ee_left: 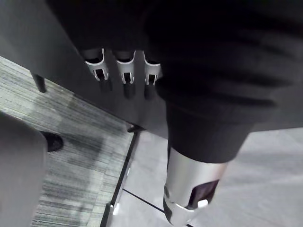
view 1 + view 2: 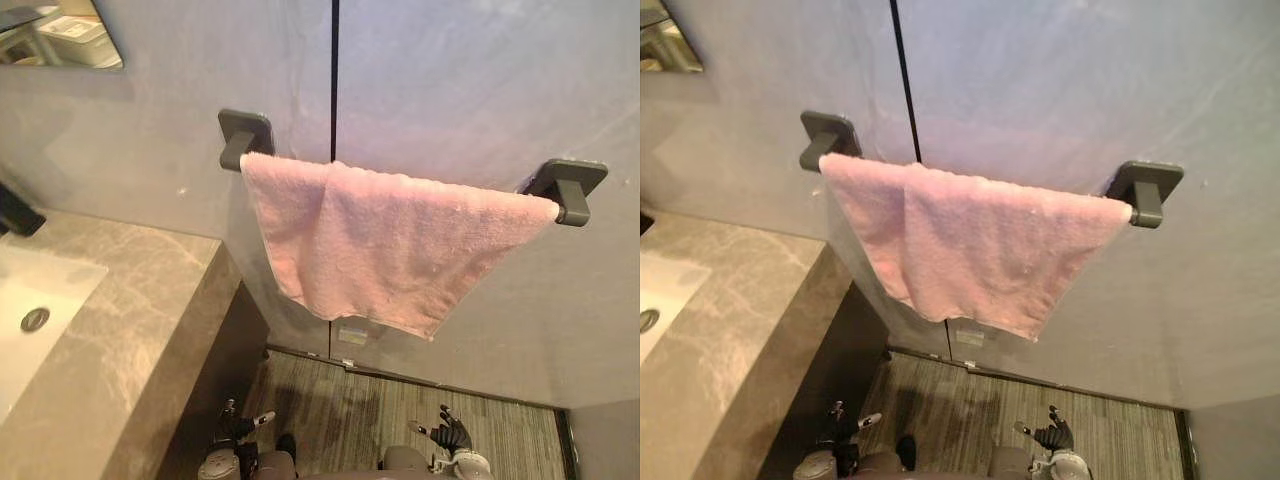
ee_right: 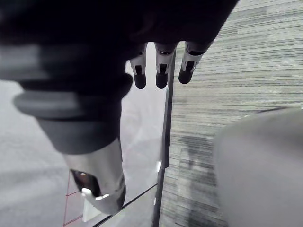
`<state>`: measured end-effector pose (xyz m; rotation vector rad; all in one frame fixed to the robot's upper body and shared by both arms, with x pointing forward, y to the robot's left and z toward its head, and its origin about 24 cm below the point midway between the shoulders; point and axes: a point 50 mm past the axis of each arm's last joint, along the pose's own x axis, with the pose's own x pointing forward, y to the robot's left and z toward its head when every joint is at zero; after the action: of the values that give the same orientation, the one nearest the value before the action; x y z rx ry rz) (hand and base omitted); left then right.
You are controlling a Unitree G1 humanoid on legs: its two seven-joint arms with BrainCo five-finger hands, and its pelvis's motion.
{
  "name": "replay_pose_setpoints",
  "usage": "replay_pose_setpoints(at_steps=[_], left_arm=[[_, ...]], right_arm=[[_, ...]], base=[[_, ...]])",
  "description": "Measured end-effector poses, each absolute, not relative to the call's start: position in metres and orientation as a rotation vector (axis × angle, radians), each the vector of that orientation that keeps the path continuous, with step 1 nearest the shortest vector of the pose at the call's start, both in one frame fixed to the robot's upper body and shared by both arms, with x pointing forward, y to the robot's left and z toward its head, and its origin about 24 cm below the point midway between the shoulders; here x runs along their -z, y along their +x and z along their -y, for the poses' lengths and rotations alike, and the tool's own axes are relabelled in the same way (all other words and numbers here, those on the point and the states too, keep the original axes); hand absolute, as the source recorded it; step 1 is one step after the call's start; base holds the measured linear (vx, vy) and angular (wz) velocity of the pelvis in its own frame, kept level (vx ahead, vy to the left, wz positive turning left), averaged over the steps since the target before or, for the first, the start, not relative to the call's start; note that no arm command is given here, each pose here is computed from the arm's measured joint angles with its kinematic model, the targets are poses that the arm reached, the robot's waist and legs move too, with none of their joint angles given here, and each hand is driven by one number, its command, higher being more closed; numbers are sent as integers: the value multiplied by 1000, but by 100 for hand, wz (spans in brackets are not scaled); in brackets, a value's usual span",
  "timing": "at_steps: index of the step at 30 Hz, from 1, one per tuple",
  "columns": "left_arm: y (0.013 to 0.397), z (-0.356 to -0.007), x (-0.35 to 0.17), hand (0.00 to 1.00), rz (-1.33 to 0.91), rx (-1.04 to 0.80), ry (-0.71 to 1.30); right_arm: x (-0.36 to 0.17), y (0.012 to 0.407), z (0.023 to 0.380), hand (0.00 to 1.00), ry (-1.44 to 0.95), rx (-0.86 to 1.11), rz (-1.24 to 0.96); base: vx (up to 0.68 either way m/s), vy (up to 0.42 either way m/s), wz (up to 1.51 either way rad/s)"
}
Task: Organize washtable
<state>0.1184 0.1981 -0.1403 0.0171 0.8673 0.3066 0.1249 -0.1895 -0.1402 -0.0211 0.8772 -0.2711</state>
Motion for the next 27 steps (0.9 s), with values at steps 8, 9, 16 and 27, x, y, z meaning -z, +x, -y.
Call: replay_pose_setpoints(at_steps=[8, 9, 16, 27], left_arm=[[119, -184, 146, 0, -912, -347, -63], [119, -185, 146, 0, -912, -352, -62], [113, -178, 151, 0, -955, -340, -77], [109, -187, 154, 0, -1001, -244, 41]], right_arm=[[141, 133, 209, 0, -74, 332, -908], [140, 133, 211, 0, -70, 342, -908], [148, 118, 214, 0, -41, 395, -971], [152, 119, 201, 0, 26, 414, -1004]], base=[[-235, -279, 88], [-195, -143, 89], [-180, 27, 94], [-154, 165, 116]])
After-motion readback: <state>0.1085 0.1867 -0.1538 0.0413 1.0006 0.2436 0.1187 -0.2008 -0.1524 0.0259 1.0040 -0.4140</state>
